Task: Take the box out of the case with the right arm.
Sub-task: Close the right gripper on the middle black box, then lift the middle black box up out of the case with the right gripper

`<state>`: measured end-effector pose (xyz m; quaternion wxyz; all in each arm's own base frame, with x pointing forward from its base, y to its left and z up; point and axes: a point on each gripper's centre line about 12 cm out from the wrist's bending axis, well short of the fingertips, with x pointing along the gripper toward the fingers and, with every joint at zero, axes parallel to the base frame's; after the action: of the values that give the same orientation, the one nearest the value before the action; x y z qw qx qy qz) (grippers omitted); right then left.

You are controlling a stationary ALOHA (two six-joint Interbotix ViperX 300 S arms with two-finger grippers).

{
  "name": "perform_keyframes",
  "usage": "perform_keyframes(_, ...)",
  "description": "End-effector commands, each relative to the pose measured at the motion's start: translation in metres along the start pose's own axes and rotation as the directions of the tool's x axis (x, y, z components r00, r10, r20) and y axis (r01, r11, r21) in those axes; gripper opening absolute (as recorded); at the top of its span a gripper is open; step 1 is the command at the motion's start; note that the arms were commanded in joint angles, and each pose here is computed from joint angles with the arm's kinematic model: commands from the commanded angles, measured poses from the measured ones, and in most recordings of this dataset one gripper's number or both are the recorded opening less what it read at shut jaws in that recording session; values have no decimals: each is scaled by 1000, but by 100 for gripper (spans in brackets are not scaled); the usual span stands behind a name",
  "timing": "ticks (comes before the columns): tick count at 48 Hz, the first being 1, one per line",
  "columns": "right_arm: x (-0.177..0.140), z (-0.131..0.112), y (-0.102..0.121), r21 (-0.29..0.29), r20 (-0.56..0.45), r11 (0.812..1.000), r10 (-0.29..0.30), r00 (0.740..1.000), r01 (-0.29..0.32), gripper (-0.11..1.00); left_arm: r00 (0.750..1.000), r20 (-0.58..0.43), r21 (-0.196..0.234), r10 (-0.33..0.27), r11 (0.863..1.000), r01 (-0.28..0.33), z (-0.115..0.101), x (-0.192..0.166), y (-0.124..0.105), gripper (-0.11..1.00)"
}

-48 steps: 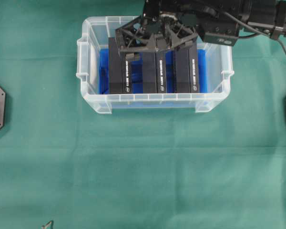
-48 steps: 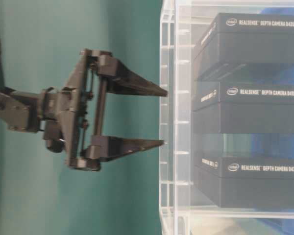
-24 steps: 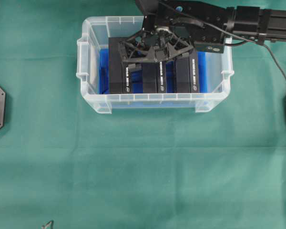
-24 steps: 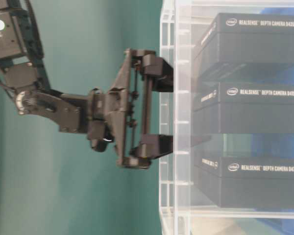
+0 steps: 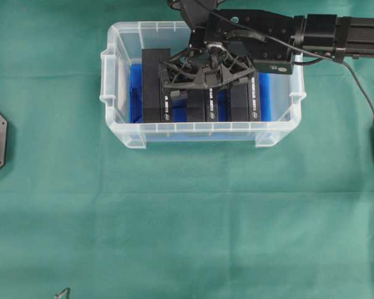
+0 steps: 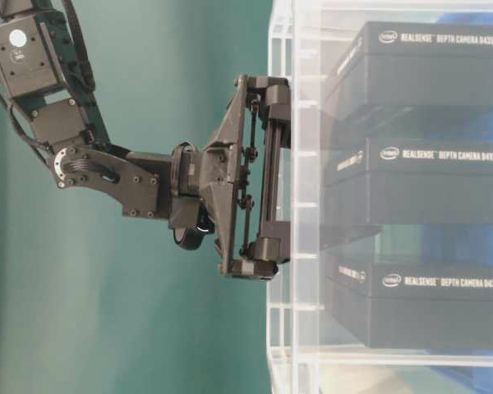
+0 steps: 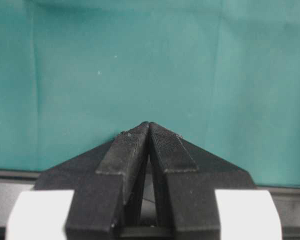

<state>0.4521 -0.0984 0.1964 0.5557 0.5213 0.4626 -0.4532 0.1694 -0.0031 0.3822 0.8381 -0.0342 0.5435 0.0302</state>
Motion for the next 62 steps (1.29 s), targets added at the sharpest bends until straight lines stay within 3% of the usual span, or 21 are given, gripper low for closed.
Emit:
perform_keyframes(1,-12,0,4,-1,8,999,42,999,-42,93,1000,25,-3,1,1000,-1,4,-7,1,0)
perform_keyframes(21,-6,0,5,23,3,999,37,999,-37,88,1000,25,-3,1,1000,-1,4,-7,1,0)
perform_keyframes(24,-4,0,5,27,0,999,33,999,-33,84,1000,25,-3,1,1000,-1,4,-7,1,0)
perform_keyframes(29,-3,0,4,49,2,998,25,1000,-25,67,1000,25,-3,1,1000,-1,4,-7,1,0)
perform_keyframes(50,-6,1,7,56,8,998,33,999,-33,67,1000,25,-3,1,1000,-1,4,-7,1,0)
perform_keyframes(62,-25,1,10,54,9,998,26,1000,-27,67,1000,26,-2,1,1000,-1,5,-7,1,0)
